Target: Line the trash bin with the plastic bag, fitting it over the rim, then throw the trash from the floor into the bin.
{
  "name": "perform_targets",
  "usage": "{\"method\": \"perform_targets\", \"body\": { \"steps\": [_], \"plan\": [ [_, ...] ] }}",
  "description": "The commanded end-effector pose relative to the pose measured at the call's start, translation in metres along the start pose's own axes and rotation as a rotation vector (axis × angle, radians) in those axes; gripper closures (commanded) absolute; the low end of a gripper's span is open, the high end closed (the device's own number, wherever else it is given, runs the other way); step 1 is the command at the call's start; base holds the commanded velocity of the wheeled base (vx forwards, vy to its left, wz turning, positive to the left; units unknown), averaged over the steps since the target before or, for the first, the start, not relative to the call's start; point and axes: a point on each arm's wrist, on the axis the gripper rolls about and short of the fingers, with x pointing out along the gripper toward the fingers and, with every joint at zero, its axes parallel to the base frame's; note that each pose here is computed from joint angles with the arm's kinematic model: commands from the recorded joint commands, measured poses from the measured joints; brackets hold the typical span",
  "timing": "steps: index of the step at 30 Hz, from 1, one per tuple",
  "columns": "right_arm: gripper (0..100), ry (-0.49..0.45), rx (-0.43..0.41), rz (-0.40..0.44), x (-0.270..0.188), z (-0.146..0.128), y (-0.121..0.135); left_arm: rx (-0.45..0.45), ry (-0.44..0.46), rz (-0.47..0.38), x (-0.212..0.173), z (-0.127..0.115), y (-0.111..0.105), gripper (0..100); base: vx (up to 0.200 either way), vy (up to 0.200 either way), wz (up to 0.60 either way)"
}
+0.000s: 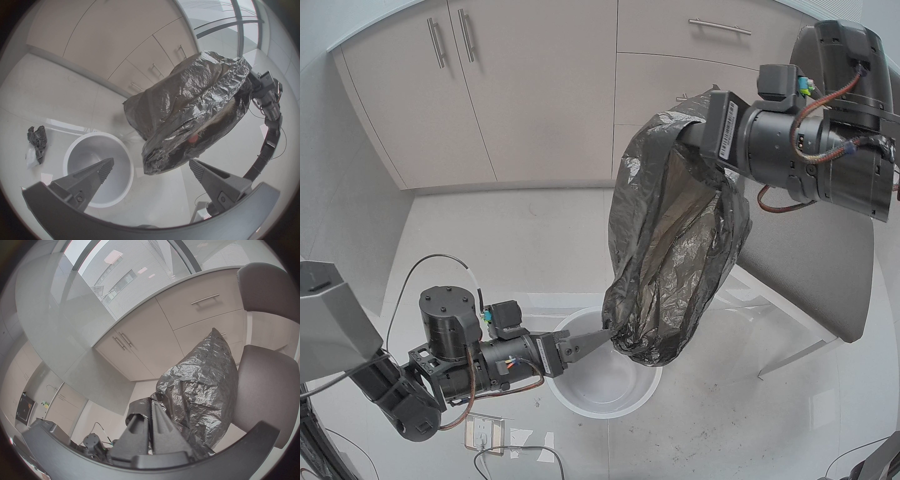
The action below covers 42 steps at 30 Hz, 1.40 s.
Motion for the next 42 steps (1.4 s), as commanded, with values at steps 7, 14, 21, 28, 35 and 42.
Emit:
{"method": "perform_targets", "body": {
  "steps": [7, 14, 21, 28, 35, 42],
  "plan": [
    [100, 0.018, -0.006, 0.031, 0.02, -0.002, 0.018, -0.011, 0.058, 0.029, 0.029, -0.029, 0.014, 0, 0.0, 0.0, 0.0],
    [100, 0.024, -0.007, 0.055, 0.014, -0.003, 0.026, -0.014, -0.013, 0.105, 0.045, -0.026, 0.022, 0, 0.0, 0.0, 0.0],
    [100, 0.02, -0.006, 0.063, 0.001, -0.001, 0.025, -0.013, -0.047, 0.142, 0.049, -0.022, 0.026, 0, 0.0, 0.0, 0.0],
    [100, 0.038, -0.01, 0.059, -0.001, -0.006, 0.023, -0.004, -0.109, 0.186, 0.047, -0.015, 0.021, 0, 0.0, 0.0, 0.0],
    [100, 0.031, -0.009, 0.063, -0.003, -0.004, 0.023, -0.002, -0.106, 0.181, 0.049, -0.016, 0.019, 0, 0.0, 0.0, 0.0],
    [100, 0.027, -0.008, 0.065, -0.005, -0.003, 0.023, 0.001, -0.104, 0.169, 0.048, -0.017, 0.015, 100, 0.0, 0.0, 0.0]
  ]
}}
